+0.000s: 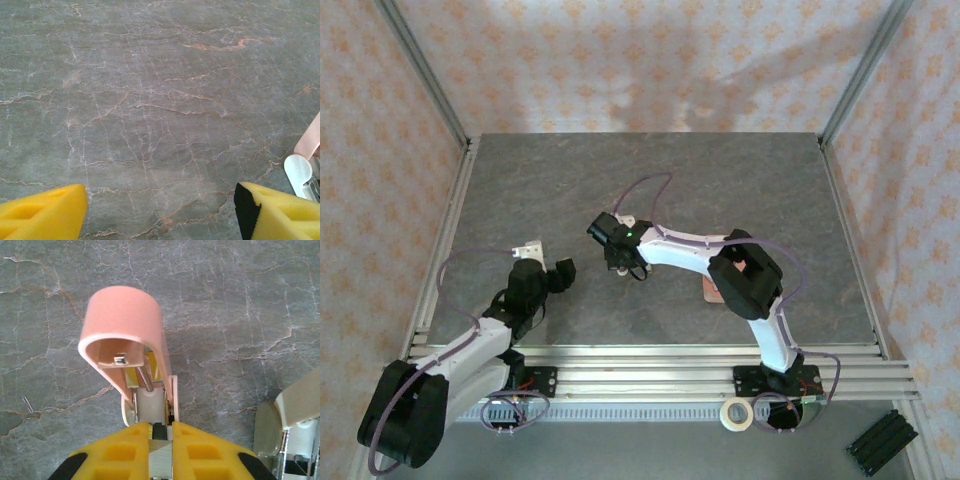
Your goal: Load the staples into the stapler
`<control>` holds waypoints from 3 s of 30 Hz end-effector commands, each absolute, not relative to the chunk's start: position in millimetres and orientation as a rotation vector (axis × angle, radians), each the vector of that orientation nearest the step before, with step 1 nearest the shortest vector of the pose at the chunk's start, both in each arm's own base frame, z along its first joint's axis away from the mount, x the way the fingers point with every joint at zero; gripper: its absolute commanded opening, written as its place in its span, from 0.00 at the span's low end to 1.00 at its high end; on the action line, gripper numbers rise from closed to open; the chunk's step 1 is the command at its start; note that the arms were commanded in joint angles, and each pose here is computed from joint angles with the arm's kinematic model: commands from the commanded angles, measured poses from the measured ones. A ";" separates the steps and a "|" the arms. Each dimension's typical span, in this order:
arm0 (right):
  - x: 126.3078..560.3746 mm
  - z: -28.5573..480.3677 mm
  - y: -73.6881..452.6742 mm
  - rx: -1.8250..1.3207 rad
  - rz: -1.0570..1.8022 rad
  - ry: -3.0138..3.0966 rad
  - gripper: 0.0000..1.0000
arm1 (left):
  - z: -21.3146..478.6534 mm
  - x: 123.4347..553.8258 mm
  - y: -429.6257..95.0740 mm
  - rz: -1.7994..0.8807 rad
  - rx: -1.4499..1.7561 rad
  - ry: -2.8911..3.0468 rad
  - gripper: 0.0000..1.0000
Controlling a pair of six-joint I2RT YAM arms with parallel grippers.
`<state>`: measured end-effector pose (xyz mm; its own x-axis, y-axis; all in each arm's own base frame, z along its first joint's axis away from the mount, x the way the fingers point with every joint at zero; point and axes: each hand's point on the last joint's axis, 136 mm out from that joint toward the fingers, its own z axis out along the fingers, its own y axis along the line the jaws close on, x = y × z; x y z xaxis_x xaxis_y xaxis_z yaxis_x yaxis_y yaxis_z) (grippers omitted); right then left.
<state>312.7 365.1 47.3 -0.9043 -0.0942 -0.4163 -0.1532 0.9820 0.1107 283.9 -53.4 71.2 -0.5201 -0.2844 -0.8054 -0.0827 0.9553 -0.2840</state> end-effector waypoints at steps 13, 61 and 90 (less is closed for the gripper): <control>319.8 82.5 369.8 -0.150 0.261 2.617 0.15 | 88.4 293.7 -52.0 -0.251 -0.252 2.058 0.78; 320.6 72.7 366.2 -0.133 0.240 2.603 0.15 | 88.6 294.0 -51.9 -0.249 -0.250 2.059 0.78; 318.3 58.8 362.9 -0.125 0.208 2.586 0.15 | 98.1 296.8 -59.9 -0.311 -0.226 2.009 0.78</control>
